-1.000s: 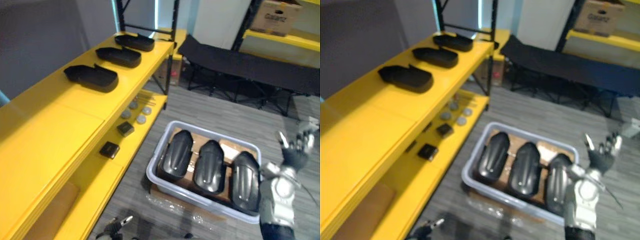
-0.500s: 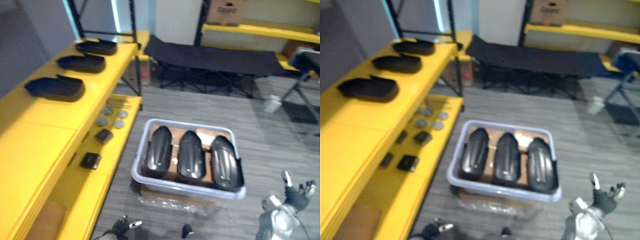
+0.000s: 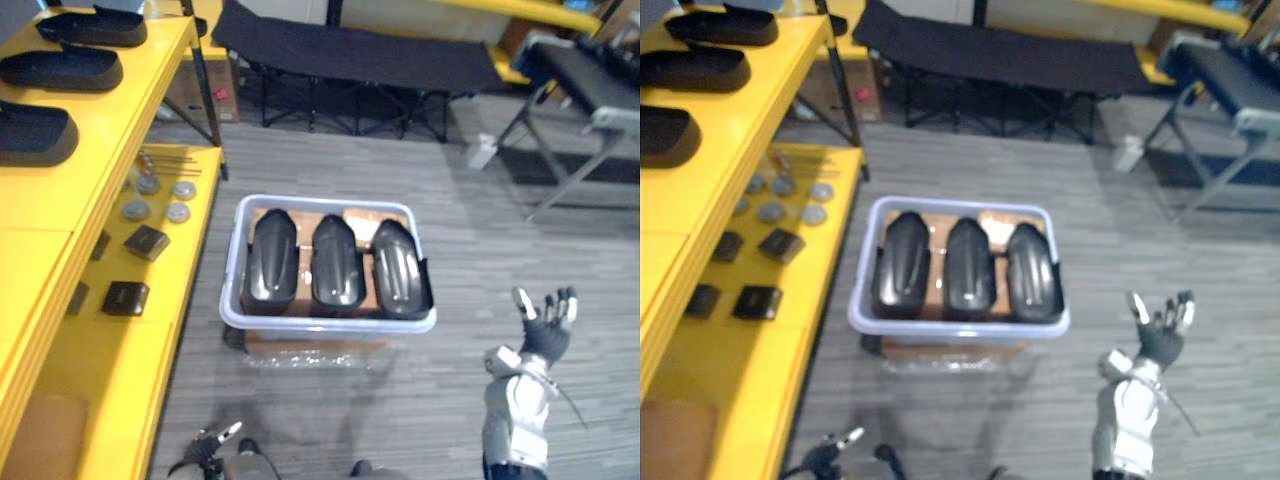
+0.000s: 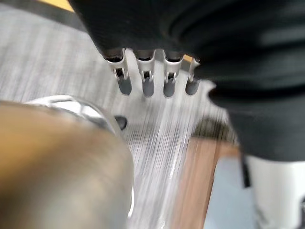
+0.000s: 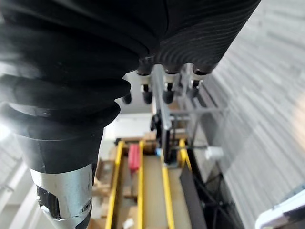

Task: Walk over and take plastic housings, then place them on the shelf

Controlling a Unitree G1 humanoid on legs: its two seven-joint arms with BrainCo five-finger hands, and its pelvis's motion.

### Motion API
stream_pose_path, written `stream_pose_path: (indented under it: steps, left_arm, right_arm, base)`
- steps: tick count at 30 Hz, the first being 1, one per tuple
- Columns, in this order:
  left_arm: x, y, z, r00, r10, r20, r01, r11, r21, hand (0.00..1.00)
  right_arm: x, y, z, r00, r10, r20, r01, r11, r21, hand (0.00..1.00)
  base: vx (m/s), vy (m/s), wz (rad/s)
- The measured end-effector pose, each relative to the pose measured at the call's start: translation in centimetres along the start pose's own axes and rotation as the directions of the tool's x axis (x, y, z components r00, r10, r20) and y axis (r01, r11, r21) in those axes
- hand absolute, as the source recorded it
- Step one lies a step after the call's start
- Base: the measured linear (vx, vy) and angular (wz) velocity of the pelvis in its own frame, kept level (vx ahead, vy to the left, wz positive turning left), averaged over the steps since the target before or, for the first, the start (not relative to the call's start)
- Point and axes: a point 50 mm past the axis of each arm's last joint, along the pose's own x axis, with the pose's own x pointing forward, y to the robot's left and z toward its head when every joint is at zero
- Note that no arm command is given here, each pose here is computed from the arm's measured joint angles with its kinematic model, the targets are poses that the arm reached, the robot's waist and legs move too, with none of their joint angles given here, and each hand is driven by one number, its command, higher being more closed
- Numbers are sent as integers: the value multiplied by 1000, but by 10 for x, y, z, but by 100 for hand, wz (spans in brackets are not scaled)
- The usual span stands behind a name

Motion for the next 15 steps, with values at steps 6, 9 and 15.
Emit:
stream_pose_path:
  steps: [6, 9, 15]
  left_arm:
    - [-15, 8, -50, 993, 35, -108, -45, 995, -86, 0]
    - [-13, 10, -42, 997, 34, -68, -36, 999, -29, 0]
    - [-9, 11, -20, 1000, 1, 26, -3, 997, 73, 0]
  right_arm:
    - [20, -18, 1, 999, -46, -27, 42, 993, -113, 0]
    - [17, -37, -9, 986, -149, -76, 136, 979, -153, 0]
    - [20, -34, -11, 979, -186, -82, 173, 975, -142, 0]
  base:
    - [-126, -19, -57]
    - [-125, 114, 12]
    - [-60, 96, 5]
